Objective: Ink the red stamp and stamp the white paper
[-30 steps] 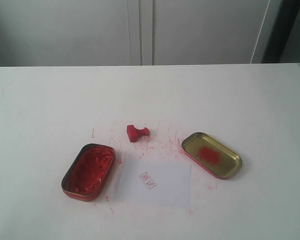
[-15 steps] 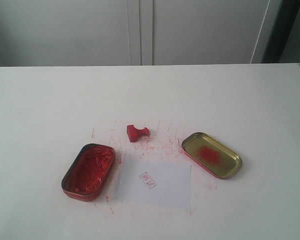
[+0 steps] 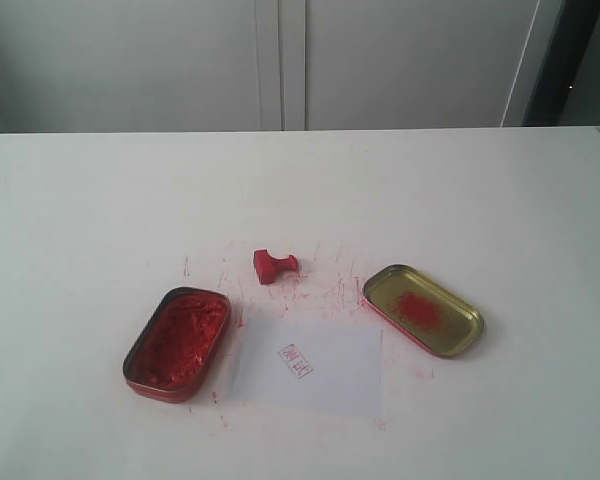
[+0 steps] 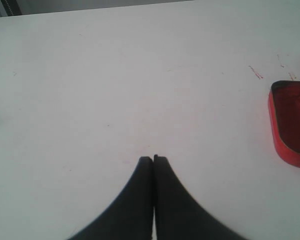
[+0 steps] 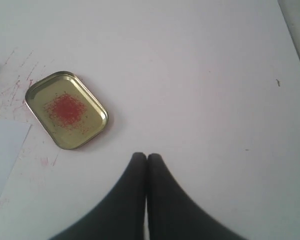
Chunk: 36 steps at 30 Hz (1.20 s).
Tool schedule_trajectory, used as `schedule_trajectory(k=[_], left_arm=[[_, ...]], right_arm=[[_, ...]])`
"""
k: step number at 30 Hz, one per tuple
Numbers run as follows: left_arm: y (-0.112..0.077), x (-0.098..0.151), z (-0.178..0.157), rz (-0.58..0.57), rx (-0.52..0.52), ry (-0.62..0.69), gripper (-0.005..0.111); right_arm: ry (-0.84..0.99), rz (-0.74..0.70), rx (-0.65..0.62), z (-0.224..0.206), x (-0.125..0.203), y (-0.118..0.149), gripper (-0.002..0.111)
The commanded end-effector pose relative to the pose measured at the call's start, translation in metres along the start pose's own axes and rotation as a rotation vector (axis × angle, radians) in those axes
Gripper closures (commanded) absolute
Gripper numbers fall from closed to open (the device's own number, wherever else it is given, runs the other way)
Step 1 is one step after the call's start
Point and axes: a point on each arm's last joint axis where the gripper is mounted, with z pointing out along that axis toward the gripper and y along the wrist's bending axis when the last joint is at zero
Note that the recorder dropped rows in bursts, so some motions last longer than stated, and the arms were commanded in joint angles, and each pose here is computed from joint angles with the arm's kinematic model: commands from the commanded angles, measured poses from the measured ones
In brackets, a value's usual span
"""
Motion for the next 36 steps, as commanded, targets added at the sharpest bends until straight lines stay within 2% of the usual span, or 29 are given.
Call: schedule_trajectory(k=[1,19,36], left_arm=[[0.000,0.001,0.000,-0.002,-0.001,0.003,0.107],[0.000,0.001,0.000,-0.002,-0.001,0.003,0.107],[0.000,0.001,0.000,-0.002,-0.001,0.003,0.107]], right_arm=[[-0.016,0.004,0.002,0.000,-0.001,0.000,0.108],[-0.018,0.004,0.002,-0.001,0.004,-0.001,0.108],[-0.159,0.012,-0.009,-0.026,0.042,-0.005,0.108]])
